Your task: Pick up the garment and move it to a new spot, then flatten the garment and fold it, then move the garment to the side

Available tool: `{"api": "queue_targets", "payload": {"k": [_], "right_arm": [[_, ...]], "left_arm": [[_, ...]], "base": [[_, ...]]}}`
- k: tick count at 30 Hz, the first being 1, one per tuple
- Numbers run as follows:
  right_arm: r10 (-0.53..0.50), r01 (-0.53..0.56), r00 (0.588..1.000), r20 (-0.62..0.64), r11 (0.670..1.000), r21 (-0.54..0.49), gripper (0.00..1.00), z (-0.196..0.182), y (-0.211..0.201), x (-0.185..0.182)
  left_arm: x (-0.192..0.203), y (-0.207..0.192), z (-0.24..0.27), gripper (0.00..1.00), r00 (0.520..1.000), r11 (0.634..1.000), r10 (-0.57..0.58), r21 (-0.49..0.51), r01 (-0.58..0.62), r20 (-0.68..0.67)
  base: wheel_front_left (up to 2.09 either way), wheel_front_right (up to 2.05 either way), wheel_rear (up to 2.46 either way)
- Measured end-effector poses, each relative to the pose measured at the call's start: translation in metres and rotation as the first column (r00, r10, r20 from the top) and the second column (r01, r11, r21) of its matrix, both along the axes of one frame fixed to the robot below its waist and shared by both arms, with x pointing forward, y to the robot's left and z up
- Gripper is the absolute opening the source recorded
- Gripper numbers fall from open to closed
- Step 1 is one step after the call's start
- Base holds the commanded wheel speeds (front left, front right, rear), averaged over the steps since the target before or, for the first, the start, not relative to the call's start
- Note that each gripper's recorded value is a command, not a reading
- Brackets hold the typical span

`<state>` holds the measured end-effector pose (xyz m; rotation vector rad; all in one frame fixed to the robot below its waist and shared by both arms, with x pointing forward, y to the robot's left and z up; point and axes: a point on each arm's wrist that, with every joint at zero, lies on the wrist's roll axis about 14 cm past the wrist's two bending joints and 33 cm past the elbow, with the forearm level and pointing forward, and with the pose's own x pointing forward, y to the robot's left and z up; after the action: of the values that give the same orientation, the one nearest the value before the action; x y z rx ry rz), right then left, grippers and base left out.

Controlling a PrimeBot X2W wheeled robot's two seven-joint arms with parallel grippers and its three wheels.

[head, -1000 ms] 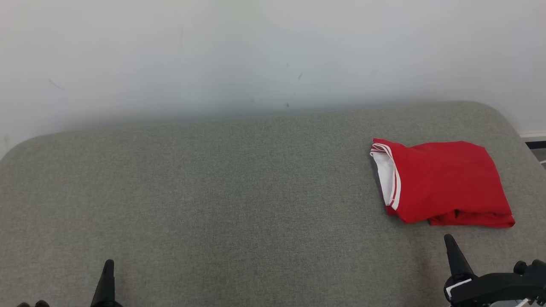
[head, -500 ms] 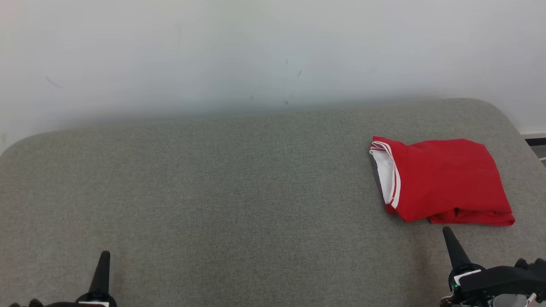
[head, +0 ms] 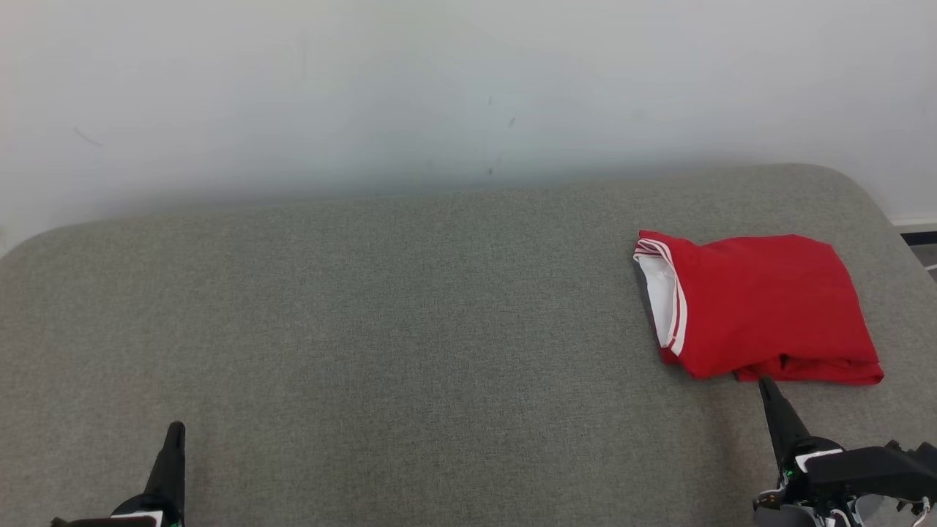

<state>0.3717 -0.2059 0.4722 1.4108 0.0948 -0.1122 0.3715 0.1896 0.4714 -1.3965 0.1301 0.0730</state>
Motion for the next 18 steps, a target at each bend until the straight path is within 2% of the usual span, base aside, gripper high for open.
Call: {"api": "queue_targets", "payload": {"k": [10, 18], "right_arm": [[-0.018, 0.012, 0.999, 0.038, 0.989, 0.144, 0.00, 0.006, 0.000, 0.006], [-0.019, 0.011, 0.999, 0.047, 0.987, 0.162, 0.00, 0.009, 0.000, 0.009]], "left_arm": [[0.006, 0.000, 0.006, 0.00, 0.999, 0.987, 0.025, -0.159, -0.019, 0.032], [0.006, 0.000, 0.005, 0.00, 0.999, 0.985, 0.025, -0.170, -0.019, 0.031]], "base": [[0.00, 0.00, 0.00], [0.00, 0.00, 0.00]]}}
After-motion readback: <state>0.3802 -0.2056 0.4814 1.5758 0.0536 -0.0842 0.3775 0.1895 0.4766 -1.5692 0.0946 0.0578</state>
